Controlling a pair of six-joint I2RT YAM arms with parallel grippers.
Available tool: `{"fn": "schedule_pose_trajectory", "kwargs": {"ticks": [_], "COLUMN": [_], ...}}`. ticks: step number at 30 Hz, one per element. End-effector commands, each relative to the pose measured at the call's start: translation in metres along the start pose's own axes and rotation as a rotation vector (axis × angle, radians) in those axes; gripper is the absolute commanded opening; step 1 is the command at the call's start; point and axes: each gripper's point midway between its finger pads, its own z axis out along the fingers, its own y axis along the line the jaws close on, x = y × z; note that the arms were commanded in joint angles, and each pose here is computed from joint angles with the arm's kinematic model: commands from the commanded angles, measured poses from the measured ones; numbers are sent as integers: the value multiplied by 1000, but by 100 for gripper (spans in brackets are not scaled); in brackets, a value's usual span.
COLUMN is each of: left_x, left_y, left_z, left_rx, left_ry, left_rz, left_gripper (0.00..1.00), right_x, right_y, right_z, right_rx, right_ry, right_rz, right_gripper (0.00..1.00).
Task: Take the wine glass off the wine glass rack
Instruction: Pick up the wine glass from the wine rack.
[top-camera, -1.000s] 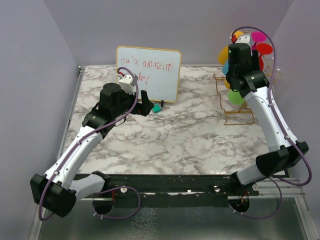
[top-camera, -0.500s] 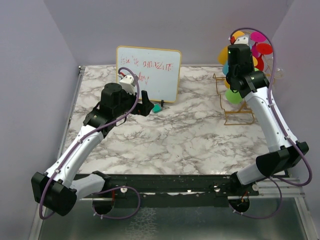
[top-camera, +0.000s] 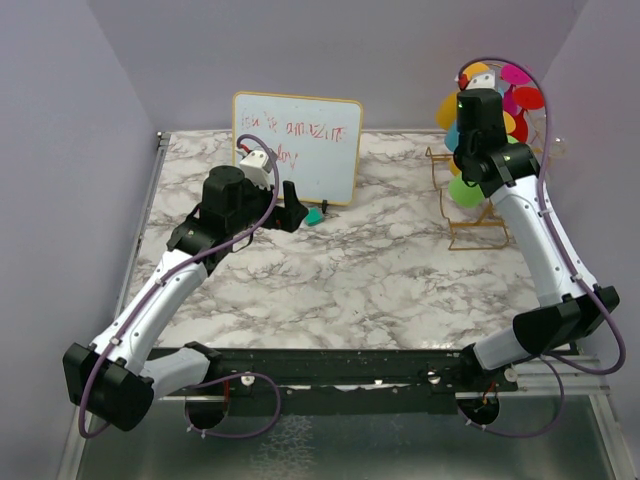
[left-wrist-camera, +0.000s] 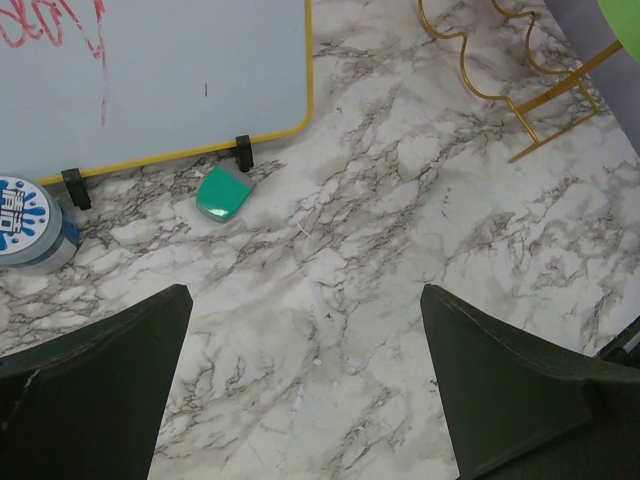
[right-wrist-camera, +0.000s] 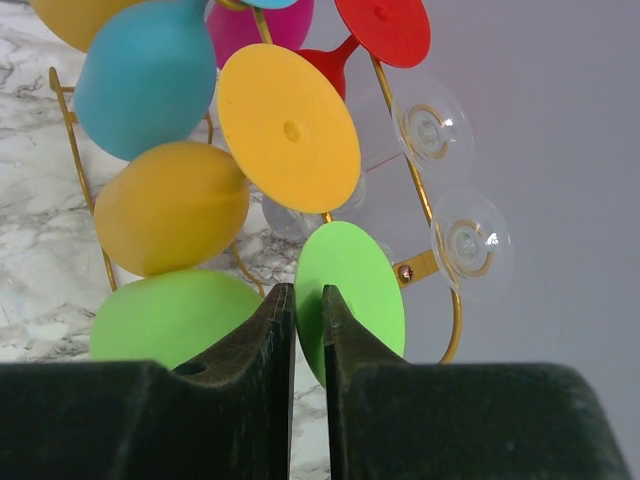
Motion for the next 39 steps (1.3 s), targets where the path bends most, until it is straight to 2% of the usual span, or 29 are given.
{"fn": "schedule_pose_trajectory", "kwargs": {"ticks": [1,7,18,19,20,23,25,27,34,38,39], "left_x": [-5,-4,-1,0,0,0,1,0,0,0,0], "left_y": [0,1,1,1,1,1,1,1,1,0,0], "left_z": [2,2,2,2,2,2,1,1,1,1,1], "left_rx": [-6,-10,-11,-10,-9,-9,-10,-12,-12,-6,-6], "left_ry": [-12,-13,-10,-11,-11,-10,-9,-11,-12,-10,-11], "left_rz": [-5,-11,-19,-19,-19,-17,-14,-13,-13,-17,-18], "left_gripper": [99,99,99,99,99,99,99,99,99,99,99], "right_x": [13,19,24,25,25,26,24,24,25,22,20], "right_y": [-8,-6,0,1,1,1,-1,-1,-2,-4,-4], "right_z": [-7,-9,-13,-13,-13,-13,-14,-16,-18,-17,-18], "right_rx": [-3,-25,-33,-34,-32,-28,-26,-29,-40,-30,-30], "right_ry": [29,36,34,37,43,52,51,54,51,48,43], "right_rz": [-52,-83,-147,-146,-145,-143,-133,-130,-129,-136,-132], "right_gripper": [16,1,1,4,14,27,30,39,30,16,16]}}
